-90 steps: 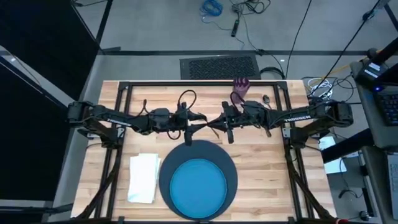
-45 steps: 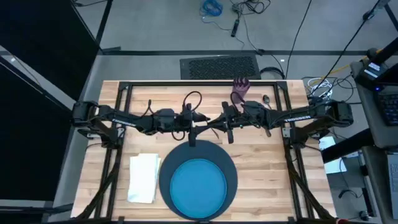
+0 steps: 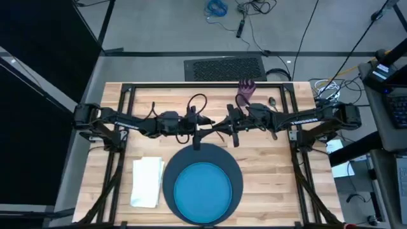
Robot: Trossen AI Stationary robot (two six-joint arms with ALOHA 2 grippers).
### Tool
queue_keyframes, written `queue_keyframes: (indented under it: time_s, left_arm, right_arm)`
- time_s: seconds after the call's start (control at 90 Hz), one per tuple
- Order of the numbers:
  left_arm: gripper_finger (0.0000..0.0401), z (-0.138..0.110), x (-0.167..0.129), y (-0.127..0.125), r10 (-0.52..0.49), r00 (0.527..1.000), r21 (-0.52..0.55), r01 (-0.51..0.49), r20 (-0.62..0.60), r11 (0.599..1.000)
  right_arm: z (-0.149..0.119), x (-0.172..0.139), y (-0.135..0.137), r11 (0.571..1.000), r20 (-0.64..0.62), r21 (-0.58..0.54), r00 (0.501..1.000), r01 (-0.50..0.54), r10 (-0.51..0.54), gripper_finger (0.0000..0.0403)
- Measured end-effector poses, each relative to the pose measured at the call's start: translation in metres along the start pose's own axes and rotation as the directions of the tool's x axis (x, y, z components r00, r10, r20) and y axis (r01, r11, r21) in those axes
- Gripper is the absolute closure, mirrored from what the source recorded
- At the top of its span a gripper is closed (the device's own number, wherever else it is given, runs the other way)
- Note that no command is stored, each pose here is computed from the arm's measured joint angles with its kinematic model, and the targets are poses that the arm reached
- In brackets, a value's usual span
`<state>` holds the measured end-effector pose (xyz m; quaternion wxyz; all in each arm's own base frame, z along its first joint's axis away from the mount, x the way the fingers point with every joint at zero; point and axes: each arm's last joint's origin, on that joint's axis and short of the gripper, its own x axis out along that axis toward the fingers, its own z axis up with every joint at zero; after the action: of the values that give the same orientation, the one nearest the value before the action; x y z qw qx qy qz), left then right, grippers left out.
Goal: Set table place
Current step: Put the fork on the table napkin
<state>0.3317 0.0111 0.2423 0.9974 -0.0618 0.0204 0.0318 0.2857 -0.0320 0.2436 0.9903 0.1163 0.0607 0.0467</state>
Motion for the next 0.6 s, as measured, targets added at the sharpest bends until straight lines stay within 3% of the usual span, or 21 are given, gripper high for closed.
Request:
queue_keyframes:
  time_s: [0.6]
  left_arm:
    - [0.0251, 0.0066, -0.0030, 0.0006, 0.009, 1.000, 0.026, -0.009, 0.025, 1.000]
  right_arm:
    - [-0.0002, 0.0000, 0.0000, 1.000, -0.002, 0.000, 1.000, 0.001, -0.001, 0.0403]
